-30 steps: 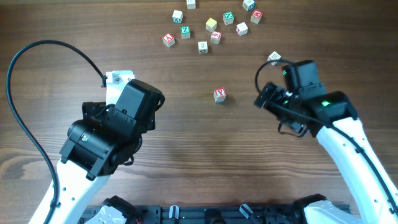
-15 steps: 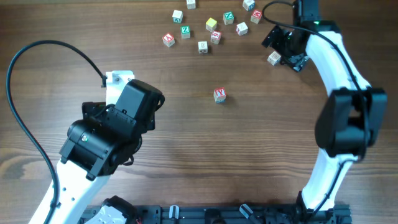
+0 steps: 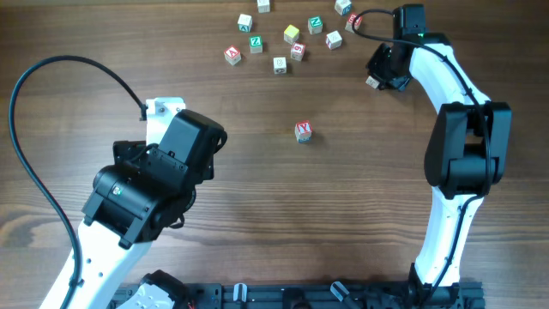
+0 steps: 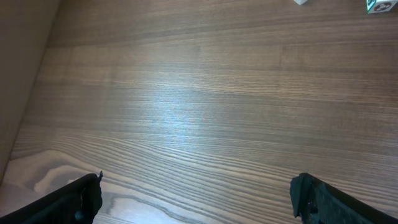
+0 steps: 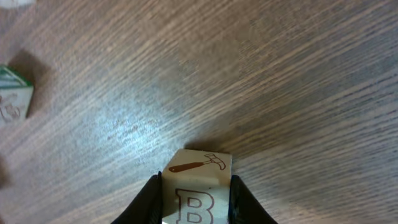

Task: Form a tower
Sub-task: 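Carry the B block with the right gripper over the stack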

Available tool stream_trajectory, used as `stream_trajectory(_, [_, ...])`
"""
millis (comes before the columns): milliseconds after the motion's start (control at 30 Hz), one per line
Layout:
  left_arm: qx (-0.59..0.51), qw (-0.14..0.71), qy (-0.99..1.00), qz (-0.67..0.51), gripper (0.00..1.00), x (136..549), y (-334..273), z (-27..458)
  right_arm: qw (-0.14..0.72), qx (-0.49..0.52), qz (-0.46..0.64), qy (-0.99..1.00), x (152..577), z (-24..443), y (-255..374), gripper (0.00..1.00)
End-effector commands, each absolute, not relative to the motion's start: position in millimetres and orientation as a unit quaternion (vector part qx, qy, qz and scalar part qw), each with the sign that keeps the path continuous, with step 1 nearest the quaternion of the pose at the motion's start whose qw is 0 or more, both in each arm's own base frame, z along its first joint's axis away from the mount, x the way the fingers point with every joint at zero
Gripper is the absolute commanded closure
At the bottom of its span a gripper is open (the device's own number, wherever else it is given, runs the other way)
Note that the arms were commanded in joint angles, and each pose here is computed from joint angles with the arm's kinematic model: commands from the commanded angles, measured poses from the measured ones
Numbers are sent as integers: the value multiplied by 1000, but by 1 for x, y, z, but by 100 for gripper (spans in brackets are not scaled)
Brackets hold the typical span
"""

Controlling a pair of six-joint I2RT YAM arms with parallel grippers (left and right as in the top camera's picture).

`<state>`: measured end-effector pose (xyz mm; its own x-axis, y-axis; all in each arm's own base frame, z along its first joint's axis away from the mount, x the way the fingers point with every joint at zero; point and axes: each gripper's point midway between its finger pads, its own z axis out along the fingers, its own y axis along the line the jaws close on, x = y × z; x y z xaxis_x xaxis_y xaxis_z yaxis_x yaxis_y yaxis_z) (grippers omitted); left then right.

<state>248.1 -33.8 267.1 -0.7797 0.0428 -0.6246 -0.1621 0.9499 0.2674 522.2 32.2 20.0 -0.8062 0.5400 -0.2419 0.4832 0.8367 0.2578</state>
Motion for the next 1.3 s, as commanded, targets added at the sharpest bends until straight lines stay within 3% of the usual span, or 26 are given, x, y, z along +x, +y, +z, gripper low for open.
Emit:
stream_trajectory(0, [-31,334,929,155,0,247,-32,269,155,204,110,961,518,45,42,90])
stream_trajectory(233, [-31,334,929,155,0,247,-32,269,219,47,215,950,478,189,86,90])
stream_trajectory(333, [-31,334,929,155,0,247,-32,269,210,-35,221,952,441,215,120,90])
stream_trajectory(600, [-31,334,929,155,0,247,-32,269,145,-172,166,960,388,176,194,84])
stream_trajectory(767, [-31,334,929,155,0,247,-32,269,147,-203,102,963,380,151,206,89])
stream_trajectory(1000, [-31,334,929,155,0,247,-32,269,138,-205,103,964,372,104,213,88])
stream_trajectory(1267, [-31,334,929,155,0,247,-32,269,139,-160,111,971,374,99,213,88])
